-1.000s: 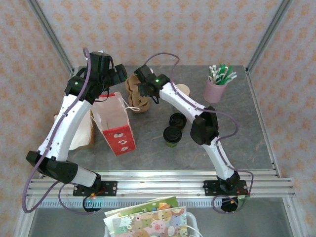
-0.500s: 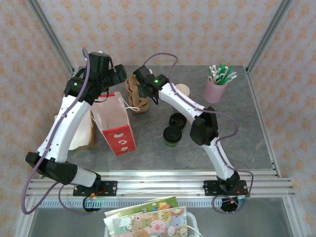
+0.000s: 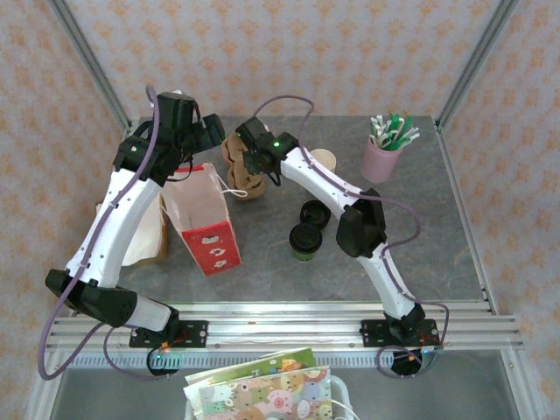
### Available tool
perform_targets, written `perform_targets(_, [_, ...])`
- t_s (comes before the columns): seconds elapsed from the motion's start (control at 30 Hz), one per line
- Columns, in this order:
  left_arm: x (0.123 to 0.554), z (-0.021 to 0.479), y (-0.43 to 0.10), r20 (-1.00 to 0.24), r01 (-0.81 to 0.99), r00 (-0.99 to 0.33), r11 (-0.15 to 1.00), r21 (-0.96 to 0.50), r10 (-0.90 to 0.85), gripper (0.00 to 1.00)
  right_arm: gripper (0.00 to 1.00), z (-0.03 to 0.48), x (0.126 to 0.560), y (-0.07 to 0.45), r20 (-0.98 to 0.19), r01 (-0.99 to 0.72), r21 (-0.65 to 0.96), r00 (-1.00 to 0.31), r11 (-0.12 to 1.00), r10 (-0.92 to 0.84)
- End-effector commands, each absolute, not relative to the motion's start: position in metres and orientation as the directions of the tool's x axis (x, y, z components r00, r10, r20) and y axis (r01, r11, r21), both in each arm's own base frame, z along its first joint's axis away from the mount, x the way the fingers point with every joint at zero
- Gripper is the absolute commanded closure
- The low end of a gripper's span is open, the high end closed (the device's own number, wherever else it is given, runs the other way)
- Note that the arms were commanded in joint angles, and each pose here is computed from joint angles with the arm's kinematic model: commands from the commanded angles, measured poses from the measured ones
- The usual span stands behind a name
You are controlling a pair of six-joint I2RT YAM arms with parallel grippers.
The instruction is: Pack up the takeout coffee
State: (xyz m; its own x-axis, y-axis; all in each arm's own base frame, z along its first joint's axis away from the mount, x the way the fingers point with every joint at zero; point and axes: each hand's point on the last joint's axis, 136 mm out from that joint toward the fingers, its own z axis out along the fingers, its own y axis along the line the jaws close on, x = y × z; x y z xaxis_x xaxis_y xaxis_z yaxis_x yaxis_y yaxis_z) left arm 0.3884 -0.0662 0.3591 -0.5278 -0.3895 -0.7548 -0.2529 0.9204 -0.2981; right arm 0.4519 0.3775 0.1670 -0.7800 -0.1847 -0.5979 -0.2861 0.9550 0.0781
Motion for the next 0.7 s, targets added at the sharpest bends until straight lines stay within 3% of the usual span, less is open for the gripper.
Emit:
perform_targets(0.0, [0.3871,0.3697,-0.0661,-0.767,-0.247,-0.501,0.916,-0.317,-0.401,0.07,0.65,0.1555,0.453,0.3751,-0.579,-0.278,0.056,-0.792,0.959,-0.195])
perform_targets(0.27, [0.3854,0.3675,-0.0647,-0.767,-0.252,-0.503,0.916,-0.312,-0.399,0.07,0.69,0.1554,0.4546,0.3767,-0.584,-0.275,0.061,-0.789,0.959,-0.189])
perform_targets(0.67, [0.3822,0.3699,-0.0622,-0.769,-0.259,-0.497,0.915,-0.31,-0.401,0.07,1.0,0.1636,0.4548,0.3768,-0.596,-0.268,0.075,-0.784,0.961,-0.172])
